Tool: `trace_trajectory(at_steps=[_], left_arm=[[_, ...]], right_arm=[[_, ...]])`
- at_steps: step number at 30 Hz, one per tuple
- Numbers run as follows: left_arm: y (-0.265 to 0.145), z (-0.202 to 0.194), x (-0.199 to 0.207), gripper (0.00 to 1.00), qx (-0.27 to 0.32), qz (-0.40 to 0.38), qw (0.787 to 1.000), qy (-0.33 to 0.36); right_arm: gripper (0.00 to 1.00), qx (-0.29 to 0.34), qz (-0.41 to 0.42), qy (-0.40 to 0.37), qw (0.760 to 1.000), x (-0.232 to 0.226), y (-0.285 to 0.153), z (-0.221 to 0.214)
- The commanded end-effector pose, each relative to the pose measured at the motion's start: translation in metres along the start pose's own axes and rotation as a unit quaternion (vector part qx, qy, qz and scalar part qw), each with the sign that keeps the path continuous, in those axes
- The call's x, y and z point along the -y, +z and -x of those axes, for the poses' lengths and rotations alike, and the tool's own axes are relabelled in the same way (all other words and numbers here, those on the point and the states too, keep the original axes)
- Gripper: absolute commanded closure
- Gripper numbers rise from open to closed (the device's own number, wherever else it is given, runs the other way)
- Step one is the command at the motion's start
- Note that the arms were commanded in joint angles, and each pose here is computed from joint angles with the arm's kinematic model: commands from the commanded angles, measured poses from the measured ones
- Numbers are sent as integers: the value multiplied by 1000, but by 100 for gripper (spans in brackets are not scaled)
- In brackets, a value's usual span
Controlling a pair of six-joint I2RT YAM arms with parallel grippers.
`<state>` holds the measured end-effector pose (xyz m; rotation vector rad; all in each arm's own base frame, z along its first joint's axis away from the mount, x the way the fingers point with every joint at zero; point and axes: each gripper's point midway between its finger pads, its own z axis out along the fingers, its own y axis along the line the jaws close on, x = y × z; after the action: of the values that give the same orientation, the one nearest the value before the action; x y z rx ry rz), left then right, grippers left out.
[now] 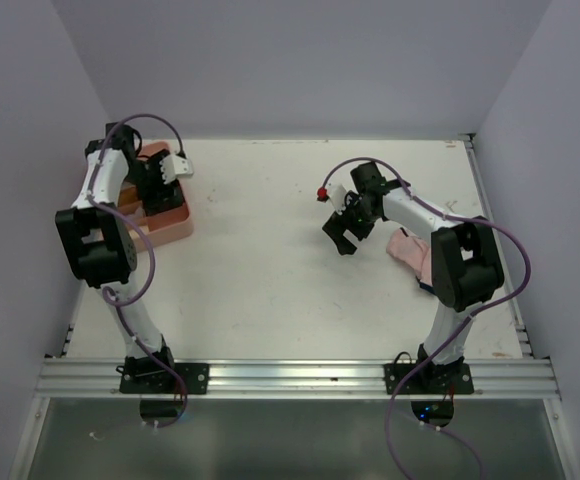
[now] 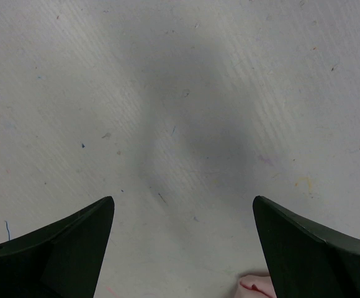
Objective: Roll the underwear
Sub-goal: Place the rolled underwear into the container
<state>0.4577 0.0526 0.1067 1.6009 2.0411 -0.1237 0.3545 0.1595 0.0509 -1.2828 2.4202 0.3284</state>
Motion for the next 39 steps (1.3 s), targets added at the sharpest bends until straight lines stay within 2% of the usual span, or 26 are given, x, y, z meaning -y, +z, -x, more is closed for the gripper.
trace_trajectory(at_steps=[1,3,7,12,16,26,32,36,39], left_arm=[[-31,26,-15,18,26,38,999,5],[-40,29,-20,20,33,44,998,-1],[-51,27,-19,30,28,43,999,1],[-56,13,-11,32,17,30,999,-14],[-52,5,-4,46,8,14,1000,-13],[-26,-22,12,44,-17,-10,1000,-21],[-7,-39,-4,44,-26,15,999,-46],[0,-41,-4,47,-20,14,998,-49],[6,-42,-3,56,-15,12,998,-60]], right_arm=[[1,26,-11,-15,999,4,-16,15],[1,25,-11,-14,1000,4,-15,15],[1,27,-11,-15,999,4,-16,16],[1,24,-10,-12,1000,3,-16,14],[1,24,-10,-11,1000,3,-17,14],[1,21,-15,-8,1000,5,-19,13],[1,21,-16,-8,1000,5,-21,13],[1,19,-12,-7,1000,3,-21,11],[1,20,-11,-7,1000,2,-22,11]])
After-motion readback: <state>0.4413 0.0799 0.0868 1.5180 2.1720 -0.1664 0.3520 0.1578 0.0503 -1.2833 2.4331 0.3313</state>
